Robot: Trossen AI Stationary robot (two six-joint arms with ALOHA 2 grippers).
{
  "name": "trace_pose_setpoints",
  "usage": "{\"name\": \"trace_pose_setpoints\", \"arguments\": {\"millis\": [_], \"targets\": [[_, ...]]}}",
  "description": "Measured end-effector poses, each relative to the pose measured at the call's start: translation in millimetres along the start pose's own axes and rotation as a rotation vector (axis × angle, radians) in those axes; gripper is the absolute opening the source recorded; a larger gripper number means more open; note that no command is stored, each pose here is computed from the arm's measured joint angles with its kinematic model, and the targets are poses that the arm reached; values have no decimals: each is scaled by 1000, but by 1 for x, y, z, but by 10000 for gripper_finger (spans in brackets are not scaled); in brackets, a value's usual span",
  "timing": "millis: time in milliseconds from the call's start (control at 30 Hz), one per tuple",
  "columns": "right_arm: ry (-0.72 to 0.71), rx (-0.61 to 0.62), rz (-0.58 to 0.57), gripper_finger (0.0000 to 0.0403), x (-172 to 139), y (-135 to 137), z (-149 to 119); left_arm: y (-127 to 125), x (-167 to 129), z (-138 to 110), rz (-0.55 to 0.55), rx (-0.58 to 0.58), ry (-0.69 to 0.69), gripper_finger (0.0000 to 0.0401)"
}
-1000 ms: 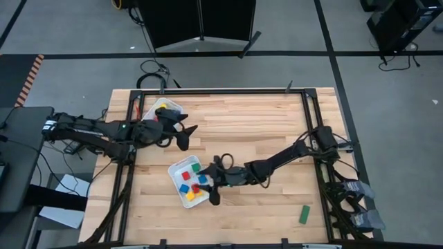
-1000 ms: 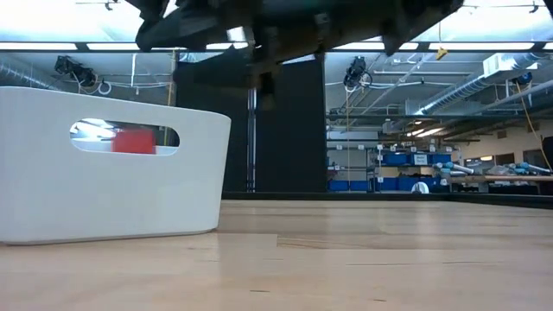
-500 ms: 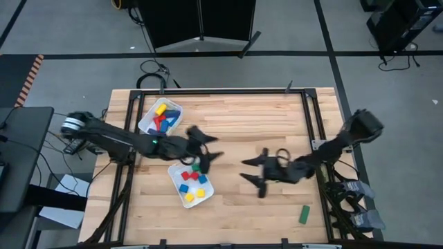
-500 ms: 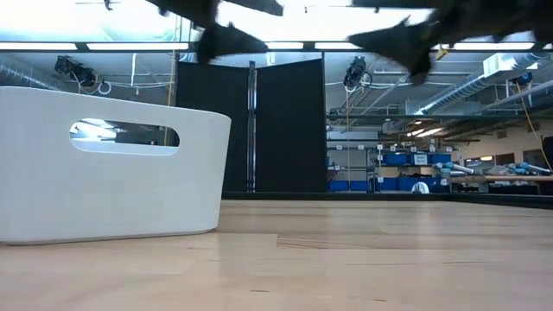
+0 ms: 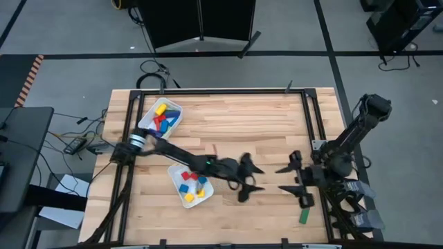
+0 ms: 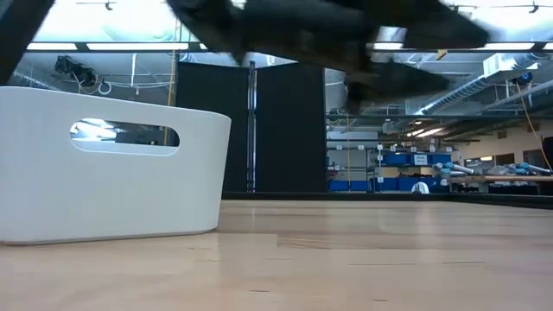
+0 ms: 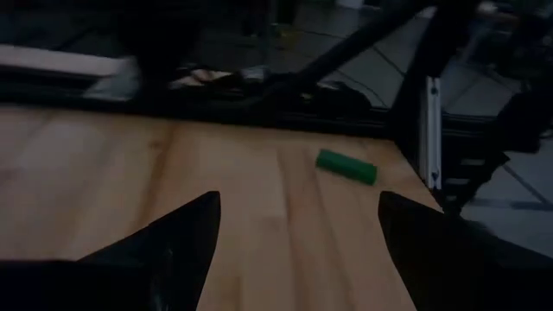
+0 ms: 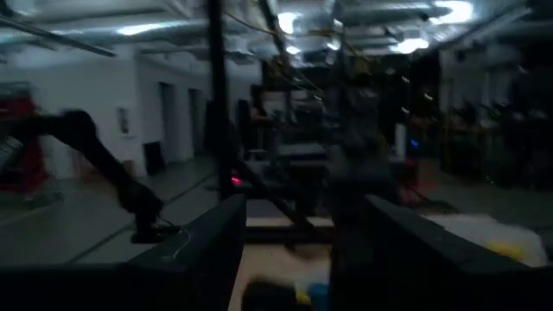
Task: Sort blocks by size
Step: Put the green large block into the top white bin
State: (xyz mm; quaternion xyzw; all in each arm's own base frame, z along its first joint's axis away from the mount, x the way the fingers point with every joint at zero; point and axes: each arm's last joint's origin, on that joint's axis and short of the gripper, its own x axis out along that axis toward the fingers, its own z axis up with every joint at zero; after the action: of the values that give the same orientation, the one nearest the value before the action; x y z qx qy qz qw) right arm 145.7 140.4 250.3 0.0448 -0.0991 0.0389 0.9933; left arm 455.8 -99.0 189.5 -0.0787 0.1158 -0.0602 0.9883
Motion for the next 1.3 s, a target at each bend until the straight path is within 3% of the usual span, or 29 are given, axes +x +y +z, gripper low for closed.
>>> {"name": "trace_pose_setpoints", "arguments": {"millis": [300, 433, 533, 667, 867, 1000, 1300], "targets": [[-32, -51, 68, 238, -20, 11, 15, -21, 97, -21, -106, 118, -29, 321], [-24, -27, 62, 233, -21, 11, 14, -26, 127, -30, -137, 136, 48, 321], [26, 14, 33, 232, -23, 15, 9, -29, 135, -26, -133, 121, 123, 321], [148, -33, -68, 232, -25, 27, 2, -31, 135, -11, -138, 121, 85, 321], [180, -85, -137, 231, -14, 48, 30, -29, 139, -20, -145, 132, 67, 321], [236, -86, -144, 233, -9, 61, 34, -27, 142, -33, -138, 121, 111, 321], [558, 69, -83, 234, 1, 87, 15, -21, 140, -20, -30, 90, 38, 300]]}}
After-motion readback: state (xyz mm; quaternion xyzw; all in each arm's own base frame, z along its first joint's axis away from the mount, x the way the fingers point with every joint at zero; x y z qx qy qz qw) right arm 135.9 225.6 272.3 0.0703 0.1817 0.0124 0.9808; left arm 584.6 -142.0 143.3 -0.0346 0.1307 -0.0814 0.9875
